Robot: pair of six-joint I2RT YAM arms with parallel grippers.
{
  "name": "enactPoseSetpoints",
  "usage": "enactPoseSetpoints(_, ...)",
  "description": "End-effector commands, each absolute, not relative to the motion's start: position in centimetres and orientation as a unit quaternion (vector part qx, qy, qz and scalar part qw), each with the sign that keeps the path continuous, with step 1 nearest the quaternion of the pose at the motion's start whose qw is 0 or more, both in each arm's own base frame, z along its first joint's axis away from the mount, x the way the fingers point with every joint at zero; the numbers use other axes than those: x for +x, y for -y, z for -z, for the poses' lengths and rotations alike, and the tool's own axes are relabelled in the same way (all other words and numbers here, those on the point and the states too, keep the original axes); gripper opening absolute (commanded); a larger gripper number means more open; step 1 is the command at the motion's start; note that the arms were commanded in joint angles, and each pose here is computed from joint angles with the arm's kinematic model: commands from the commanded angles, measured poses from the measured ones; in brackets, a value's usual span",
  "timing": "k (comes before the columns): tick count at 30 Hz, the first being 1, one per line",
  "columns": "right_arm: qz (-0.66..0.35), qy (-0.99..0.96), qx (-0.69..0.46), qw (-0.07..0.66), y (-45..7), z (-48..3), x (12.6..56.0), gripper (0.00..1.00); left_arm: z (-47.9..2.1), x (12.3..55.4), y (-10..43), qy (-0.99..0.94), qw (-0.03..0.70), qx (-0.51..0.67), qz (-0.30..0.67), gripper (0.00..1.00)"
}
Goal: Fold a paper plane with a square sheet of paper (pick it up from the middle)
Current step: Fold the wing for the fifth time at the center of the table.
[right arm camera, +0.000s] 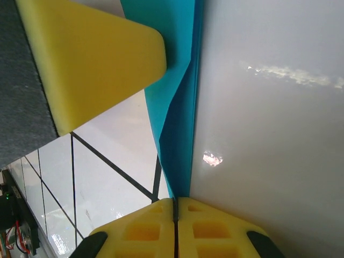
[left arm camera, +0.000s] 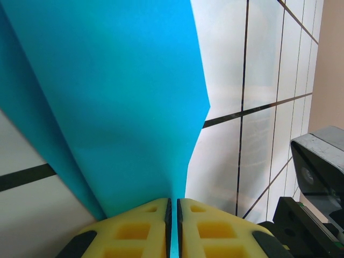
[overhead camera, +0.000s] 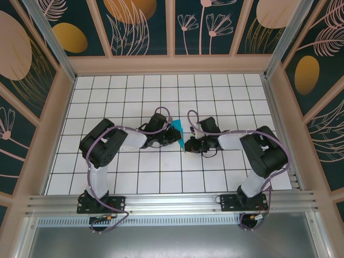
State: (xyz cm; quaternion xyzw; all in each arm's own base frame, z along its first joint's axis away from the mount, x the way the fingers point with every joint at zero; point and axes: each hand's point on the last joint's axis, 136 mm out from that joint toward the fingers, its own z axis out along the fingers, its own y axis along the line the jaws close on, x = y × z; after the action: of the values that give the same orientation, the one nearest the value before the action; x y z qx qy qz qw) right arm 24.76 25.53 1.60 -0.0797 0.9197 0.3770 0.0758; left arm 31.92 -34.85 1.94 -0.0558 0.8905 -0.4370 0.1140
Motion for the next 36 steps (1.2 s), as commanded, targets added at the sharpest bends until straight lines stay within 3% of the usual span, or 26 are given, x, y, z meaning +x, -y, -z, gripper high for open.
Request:
enactPoseSetpoints(1,-0.331,-0.940,-0.074,0.036,-24.3,1.2,22.9,0.09,2.7,30.7,32.6,-0.922,0.085,-0.090,0.366,0.15)
enactPoseSetpoints(4,-0.310,-0.947,-0.070,0.044,-23.9,1.3,23.5,0.11,2.7,30.7,32.5,-0.922,0.085,-0.090,0.365,0.15)
enactPoseSetpoints(9,-0.331,-0.933,-0.077,0.118,-24.8,-3.3,26.0,0.20,2.7,30.6,32.4,-0.923,0.085,-0.092,0.363,0.15)
enactPoseSetpoints(13,-0.335,-0.928,-0.080,0.143,-25.3,-5.1,27.2,0.19,2.7,30.7,32.5,-0.923,0.086,-0.093,0.364,0.14)
enactPoseSetpoints(19,-0.368,-0.915,-0.108,0.125,-27.2,-5.0,26.8,0.11,2.6,30.7,32.5,-0.923,0.086,-0.092,0.365,0.14)
enactPoseSetpoints(26,-0.391,-0.905,-0.137,0.099,-28.5,-4.3,26.2,0.09,2.7,30.9,32.5,-0.923,0.086,-0.095,0.363,0.14)
enactPoseSetpoints(36,-0.333,-0.932,-0.119,0.084,-26.7,-1.5,26.0,0.08,3.2,31.0,32.4,-0.926,0.082,-0.105,0.352,0.14)
